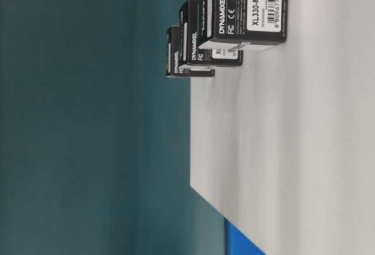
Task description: Place the box from the white plastic tray onto the white base.
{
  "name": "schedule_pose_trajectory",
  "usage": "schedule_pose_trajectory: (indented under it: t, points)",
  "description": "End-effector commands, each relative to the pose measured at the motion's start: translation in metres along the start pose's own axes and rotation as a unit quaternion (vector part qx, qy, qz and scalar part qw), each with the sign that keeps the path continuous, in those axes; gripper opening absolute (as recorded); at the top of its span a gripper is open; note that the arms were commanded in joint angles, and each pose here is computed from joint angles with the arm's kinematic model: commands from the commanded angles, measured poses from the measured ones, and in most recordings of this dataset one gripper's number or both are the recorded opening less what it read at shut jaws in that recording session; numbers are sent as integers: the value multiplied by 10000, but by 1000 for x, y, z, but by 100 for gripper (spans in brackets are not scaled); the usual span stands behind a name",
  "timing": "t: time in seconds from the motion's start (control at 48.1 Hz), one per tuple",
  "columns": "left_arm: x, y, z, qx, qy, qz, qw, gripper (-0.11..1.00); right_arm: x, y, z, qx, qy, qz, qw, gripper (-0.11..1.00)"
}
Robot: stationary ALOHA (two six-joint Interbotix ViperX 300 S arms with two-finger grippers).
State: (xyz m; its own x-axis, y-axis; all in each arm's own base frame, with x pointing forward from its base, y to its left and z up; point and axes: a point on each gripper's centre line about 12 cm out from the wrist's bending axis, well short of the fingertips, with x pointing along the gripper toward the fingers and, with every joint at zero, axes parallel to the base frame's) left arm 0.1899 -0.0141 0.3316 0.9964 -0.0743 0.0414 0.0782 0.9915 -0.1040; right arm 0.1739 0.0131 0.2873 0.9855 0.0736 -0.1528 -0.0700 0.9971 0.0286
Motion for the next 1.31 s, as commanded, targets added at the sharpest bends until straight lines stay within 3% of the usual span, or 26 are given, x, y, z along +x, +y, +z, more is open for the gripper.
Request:
schedule_pose_trajectory:
  t: [0.0, 0.395, 1.288]
  points:
    - [2, -1, 10, 15, -137, -16, 9999, -7, 0, 0, 6, 0, -69, 2, 10000, 96]
    - [2, -1, 19, 79, -437, -26, 9990, -7, 0, 1, 6, 98, -61, 14, 9999, 96]
    - [3, -1, 17, 94, -414, -23, 9991, -7, 1, 1, 7, 68, -91, 15, 9999, 96]
